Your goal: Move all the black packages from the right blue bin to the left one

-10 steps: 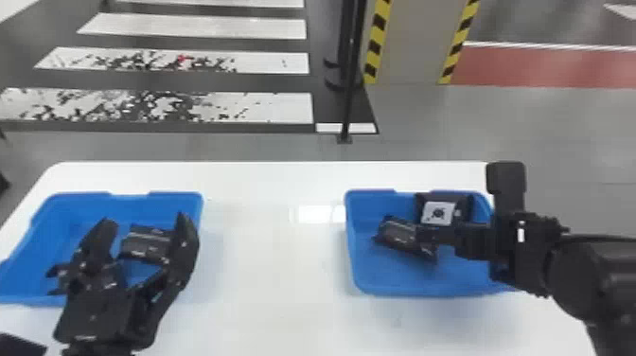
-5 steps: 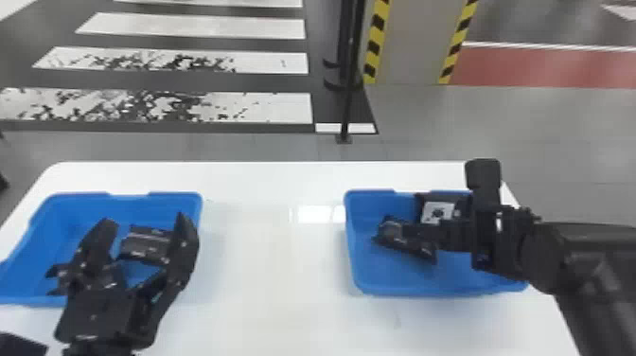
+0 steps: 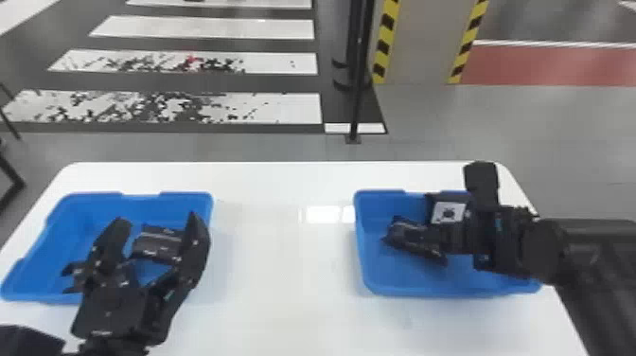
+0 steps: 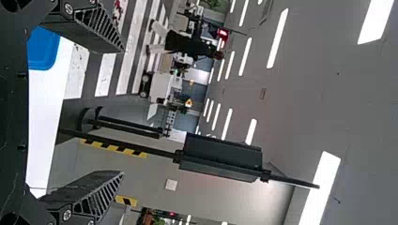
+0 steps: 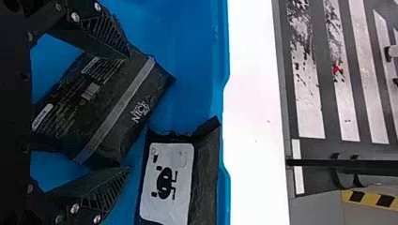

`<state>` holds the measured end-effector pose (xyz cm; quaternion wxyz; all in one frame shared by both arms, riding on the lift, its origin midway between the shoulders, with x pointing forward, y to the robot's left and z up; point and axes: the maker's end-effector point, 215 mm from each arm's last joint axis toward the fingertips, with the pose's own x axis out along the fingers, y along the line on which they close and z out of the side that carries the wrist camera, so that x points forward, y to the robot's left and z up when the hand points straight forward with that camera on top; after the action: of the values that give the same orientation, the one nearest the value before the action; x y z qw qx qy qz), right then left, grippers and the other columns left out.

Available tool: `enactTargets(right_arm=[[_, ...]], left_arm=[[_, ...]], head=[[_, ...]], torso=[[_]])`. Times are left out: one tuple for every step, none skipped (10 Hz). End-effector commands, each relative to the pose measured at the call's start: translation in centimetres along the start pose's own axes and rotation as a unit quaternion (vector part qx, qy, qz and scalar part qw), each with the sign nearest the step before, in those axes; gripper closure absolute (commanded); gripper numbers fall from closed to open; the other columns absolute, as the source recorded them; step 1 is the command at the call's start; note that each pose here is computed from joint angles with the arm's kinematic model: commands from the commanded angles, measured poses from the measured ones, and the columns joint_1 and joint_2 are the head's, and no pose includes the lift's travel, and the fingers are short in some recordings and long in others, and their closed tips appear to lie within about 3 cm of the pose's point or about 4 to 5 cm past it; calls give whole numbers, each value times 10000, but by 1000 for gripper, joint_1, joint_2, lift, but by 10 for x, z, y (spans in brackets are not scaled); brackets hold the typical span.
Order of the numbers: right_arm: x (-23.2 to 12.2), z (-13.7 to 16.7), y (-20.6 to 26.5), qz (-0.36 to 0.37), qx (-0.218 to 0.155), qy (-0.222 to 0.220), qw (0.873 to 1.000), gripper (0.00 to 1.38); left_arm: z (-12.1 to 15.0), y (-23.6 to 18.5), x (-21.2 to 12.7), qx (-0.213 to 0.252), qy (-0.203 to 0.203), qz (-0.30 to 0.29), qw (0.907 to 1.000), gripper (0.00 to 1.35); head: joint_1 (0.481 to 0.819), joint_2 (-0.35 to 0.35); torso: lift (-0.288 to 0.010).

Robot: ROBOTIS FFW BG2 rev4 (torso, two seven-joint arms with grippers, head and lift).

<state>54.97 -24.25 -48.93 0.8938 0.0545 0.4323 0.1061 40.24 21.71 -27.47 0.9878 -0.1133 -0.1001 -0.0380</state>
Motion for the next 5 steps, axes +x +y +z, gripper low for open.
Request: enactTargets(right_arm=[[4, -7, 2, 38, -54, 219, 9997, 614], [5, -8, 1, 12, -70, 235, 9997, 958], [5, -4, 1, 2, -100, 130, 9999, 1148], [3, -1, 4, 37, -101, 70, 9999, 1151], [2, 3, 8, 88, -114, -34, 9999, 1168]], left_arm=[[-1, 1, 0, -4, 12, 4, 10000, 114], [-3, 1, 0, -3, 24, 4, 10000, 114], [-2, 1, 0, -12, 11, 0, 10000, 114], [-2, 1, 0, -12, 11, 0, 10000, 114], [-1, 2, 0, -10, 8, 12, 10000, 114]], head=[[695, -32], [695, -28], [695, -27], [695, -28], [695, -27]], torso=[[-132], [-132], [-132], [-132], [-132]])
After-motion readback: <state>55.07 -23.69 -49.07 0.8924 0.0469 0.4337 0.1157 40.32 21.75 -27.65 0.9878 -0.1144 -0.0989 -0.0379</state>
